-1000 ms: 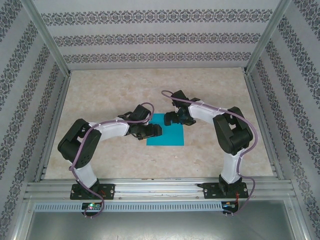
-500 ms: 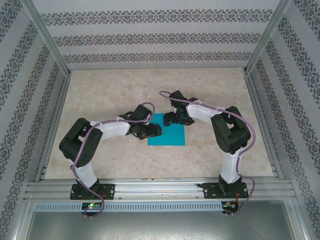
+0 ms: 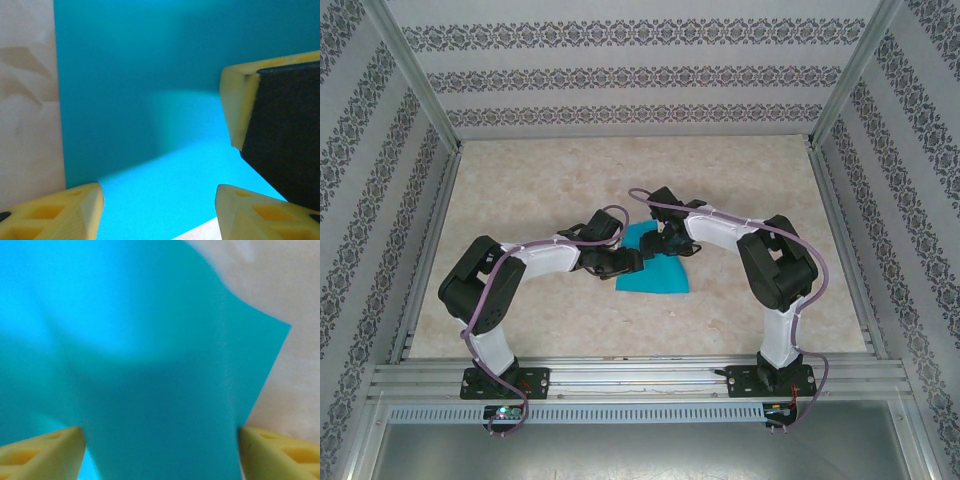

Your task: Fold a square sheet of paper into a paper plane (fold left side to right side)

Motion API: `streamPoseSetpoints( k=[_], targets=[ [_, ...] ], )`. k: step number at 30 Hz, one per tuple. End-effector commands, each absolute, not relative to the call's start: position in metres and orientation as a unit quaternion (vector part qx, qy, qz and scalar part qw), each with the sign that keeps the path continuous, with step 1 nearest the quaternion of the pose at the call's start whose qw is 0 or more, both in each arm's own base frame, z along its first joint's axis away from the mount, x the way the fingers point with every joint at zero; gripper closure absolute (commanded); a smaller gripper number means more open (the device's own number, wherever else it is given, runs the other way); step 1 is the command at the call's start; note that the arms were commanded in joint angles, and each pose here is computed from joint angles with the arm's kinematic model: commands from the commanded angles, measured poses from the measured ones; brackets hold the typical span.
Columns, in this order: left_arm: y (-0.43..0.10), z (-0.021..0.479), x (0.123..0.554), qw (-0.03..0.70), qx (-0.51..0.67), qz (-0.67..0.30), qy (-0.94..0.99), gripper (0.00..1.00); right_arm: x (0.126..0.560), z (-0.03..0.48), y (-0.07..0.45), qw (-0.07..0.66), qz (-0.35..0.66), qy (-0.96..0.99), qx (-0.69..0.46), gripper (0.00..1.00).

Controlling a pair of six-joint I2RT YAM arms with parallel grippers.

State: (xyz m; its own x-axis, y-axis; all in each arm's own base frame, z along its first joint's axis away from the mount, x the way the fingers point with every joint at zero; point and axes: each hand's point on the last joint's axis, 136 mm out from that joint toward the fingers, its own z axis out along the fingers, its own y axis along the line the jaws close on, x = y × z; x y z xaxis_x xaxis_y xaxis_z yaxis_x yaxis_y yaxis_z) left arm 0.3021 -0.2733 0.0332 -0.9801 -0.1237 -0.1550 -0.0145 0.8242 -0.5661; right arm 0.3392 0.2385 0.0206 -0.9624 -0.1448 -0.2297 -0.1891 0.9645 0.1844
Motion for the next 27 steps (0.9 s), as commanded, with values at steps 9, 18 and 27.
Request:
streamPoseSetpoints(
  k=[9, 18, 27],
  targets=[
    [-0.275, 0.038, 0.304, 0.103, -0.048, -0.317, 0.942, 0.36, 0.319, 0.029, 0.258, 0.075, 0.162, 0.98, -0.083, 0.5],
    [-0.255, 0.083, 0.317, 0.174, -0.048, -0.351, 0.919, 0.25, 0.323, 0.051, 0.261, 0.098, 0.24, 0.962, -0.082, 0.64],
    [-0.213, 0.166, 0.323, 0.286, -0.008, -0.477, 0.831, 0.17, 0.318, 0.123, 0.263, 0.161, 0.414, 0.885, -0.139, 0.69]
  ],
)
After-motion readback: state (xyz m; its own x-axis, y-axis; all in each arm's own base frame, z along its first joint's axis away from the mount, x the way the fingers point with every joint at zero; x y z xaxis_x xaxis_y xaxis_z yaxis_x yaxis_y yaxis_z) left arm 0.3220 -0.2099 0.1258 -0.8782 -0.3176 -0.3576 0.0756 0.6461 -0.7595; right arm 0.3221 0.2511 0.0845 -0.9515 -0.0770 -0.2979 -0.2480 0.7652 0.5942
